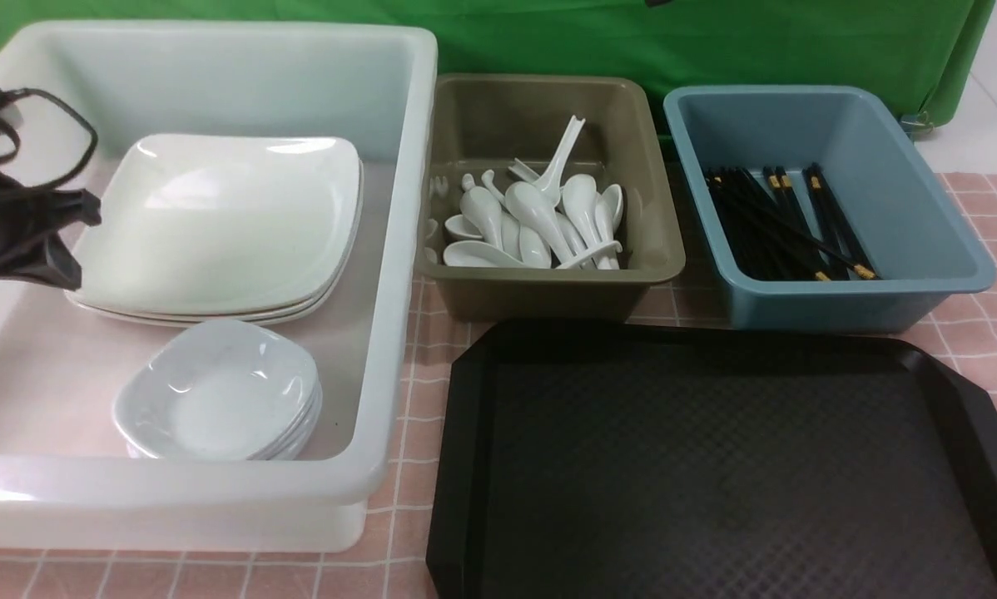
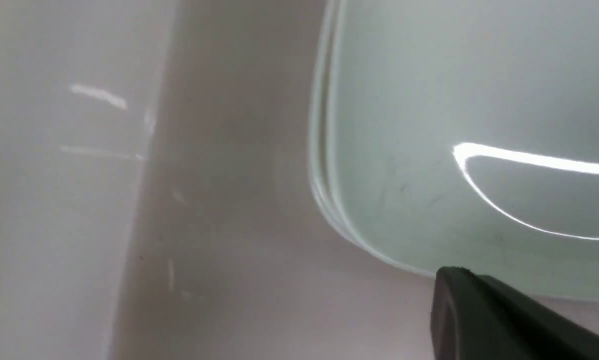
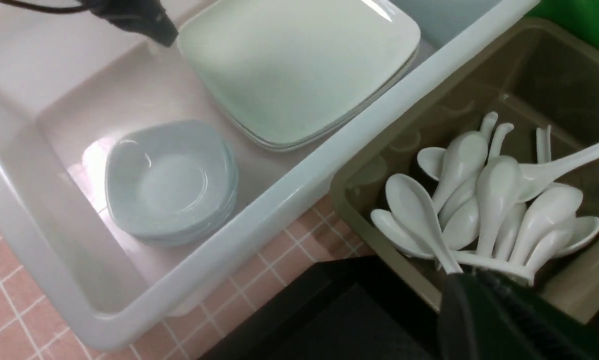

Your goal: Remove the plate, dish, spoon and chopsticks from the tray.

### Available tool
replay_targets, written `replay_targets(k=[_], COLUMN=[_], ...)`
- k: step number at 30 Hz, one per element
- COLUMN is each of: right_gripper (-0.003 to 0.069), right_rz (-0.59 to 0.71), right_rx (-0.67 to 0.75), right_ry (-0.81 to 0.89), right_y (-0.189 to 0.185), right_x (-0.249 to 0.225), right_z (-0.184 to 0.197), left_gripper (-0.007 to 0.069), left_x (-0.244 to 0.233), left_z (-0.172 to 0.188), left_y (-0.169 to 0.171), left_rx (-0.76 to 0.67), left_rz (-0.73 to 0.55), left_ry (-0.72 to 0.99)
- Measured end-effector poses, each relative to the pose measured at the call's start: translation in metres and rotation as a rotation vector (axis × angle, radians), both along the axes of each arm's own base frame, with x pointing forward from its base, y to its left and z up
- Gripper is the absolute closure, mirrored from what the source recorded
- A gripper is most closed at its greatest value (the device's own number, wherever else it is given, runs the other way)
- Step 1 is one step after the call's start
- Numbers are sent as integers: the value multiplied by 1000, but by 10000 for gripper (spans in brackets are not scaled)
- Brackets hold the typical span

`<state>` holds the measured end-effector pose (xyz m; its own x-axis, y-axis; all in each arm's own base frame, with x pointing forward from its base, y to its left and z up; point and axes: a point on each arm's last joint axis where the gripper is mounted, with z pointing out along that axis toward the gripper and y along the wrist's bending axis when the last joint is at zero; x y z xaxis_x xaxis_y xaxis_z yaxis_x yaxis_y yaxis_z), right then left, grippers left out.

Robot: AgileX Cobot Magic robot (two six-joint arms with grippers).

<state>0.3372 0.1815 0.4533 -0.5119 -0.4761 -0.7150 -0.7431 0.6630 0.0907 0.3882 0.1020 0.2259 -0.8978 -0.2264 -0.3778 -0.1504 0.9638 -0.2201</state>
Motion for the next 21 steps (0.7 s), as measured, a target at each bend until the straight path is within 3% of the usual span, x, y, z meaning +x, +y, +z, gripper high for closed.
replay_targets(k=[4, 10, 11, 16, 21], right_gripper=[629, 629, 629, 629, 629], right_rz=[-130, -298, -337, -376, -394], right_rx=[-40, -77, -58, 21, 40], right_ry=[-10, -157, -223, -341, -357], right_y=[-13, -47, -61, -95, -123], right_x=[-3, -39, -63, -136, -201], right_z=[7, 51, 73, 111, 95], left_gripper=[621, 621, 621, 621, 621], left_x=[-9, -38, -57, -121, -197], left_z=[31, 104, 133, 194, 213], left_y=[-30, -88, -106, -135, -153], left_rx=[-6, 50, 74, 106, 104], left_rz=[-90, -237, -273, -339, -423], left_ry=[-15, -201, -278, -497, -723])
